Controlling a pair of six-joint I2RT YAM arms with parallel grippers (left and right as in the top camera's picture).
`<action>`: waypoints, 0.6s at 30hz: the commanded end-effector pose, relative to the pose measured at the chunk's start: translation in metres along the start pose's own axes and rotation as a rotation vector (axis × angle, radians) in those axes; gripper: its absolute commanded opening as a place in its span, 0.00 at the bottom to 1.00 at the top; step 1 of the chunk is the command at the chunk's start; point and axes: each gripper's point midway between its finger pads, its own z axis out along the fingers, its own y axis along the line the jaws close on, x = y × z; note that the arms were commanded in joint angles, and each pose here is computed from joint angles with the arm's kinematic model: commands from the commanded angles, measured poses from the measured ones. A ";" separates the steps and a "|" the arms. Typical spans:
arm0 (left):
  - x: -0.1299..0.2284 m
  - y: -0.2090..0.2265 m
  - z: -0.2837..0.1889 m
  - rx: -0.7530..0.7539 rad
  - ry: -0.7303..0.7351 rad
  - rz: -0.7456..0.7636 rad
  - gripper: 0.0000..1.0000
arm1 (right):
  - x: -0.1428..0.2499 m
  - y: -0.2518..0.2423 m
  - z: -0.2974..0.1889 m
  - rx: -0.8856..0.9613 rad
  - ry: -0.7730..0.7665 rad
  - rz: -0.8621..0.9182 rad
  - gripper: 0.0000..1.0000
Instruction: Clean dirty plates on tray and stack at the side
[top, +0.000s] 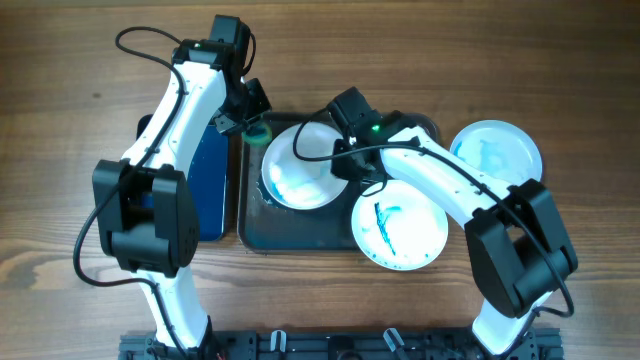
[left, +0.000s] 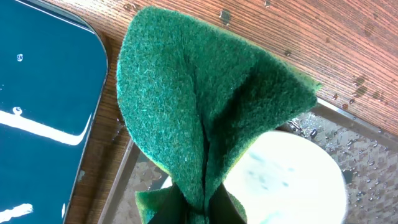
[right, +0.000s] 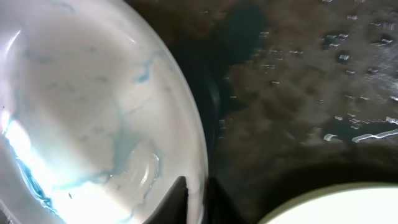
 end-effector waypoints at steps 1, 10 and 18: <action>-0.009 -0.007 -0.022 0.027 -0.064 0.018 0.04 | 0.003 0.015 0.002 -0.119 0.057 -0.086 0.34; -0.011 -0.008 -0.023 0.032 -0.070 0.019 0.04 | -0.039 0.019 0.018 -0.268 0.017 -0.358 0.40; -0.010 -0.008 -0.023 0.031 -0.069 0.019 0.04 | -0.055 0.026 0.042 -0.271 -0.006 -0.307 0.16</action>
